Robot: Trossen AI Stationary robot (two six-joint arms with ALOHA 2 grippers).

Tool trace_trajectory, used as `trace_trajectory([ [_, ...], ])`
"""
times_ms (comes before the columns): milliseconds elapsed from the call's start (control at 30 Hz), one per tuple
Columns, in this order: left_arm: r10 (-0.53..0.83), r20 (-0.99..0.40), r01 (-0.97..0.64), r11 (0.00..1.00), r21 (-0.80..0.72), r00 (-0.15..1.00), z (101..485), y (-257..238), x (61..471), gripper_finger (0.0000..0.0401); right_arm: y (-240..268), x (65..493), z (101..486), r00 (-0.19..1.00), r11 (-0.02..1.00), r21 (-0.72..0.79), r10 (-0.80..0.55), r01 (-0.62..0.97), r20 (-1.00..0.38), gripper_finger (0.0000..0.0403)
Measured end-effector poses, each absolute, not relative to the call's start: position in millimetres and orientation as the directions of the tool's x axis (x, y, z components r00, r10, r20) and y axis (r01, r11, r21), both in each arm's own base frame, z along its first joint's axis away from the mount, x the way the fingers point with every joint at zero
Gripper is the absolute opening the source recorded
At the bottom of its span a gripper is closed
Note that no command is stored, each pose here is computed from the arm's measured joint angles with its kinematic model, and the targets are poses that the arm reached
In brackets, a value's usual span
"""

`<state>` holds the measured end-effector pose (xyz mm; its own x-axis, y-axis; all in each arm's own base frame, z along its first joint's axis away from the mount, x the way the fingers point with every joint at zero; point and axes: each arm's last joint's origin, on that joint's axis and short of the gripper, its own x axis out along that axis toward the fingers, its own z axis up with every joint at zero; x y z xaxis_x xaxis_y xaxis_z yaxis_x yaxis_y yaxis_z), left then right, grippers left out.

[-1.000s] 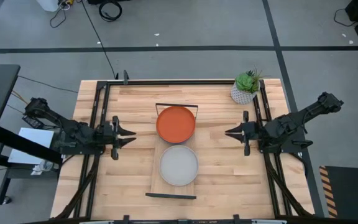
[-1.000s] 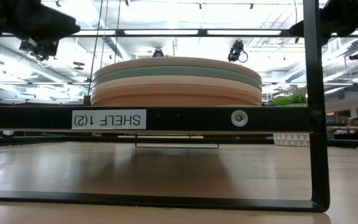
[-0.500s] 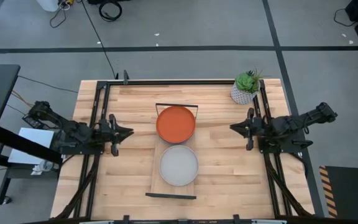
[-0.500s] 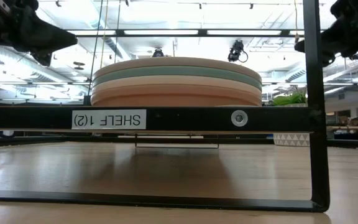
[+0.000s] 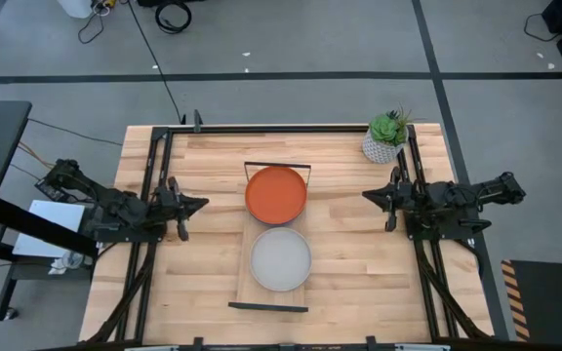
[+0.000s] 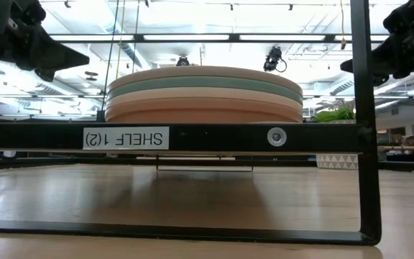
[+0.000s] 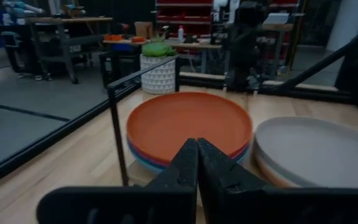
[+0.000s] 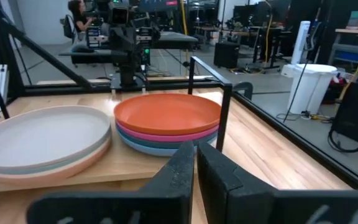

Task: Place and stack plates onto a shelf
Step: Return to Home Position

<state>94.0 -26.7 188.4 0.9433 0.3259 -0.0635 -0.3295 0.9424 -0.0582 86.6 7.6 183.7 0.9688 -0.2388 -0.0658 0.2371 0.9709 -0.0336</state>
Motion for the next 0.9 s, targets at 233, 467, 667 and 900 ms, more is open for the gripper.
trace_trajectory([
  [233,0.378,-0.082,-0.381,0.924,-0.026,0.922,186,-20,93,0.0003,1,88,183,0.966,0.968,-0.031,-0.250,0.248,-0.071,0.0009],
  [467,0.375,-0.052,-0.377,0.926,-0.029,0.926,188,-10,88,0.0002,-8,88,184,0.968,0.970,-0.015,-0.242,0.242,-0.070,0.0007],
  [667,0.383,-0.087,-0.388,0.921,-0.045,0.920,183,-6,83,0.0001,-13,89,181,0.968,0.970,0.046,-0.236,0.240,-0.083,0.0007],
  [900,0.383,-0.077,-0.388,0.919,-0.070,0.921,174,-9,87,0.0005,-13,92,175,0.971,0.968,0.087,-0.233,0.237,-0.054,0.0009],
])
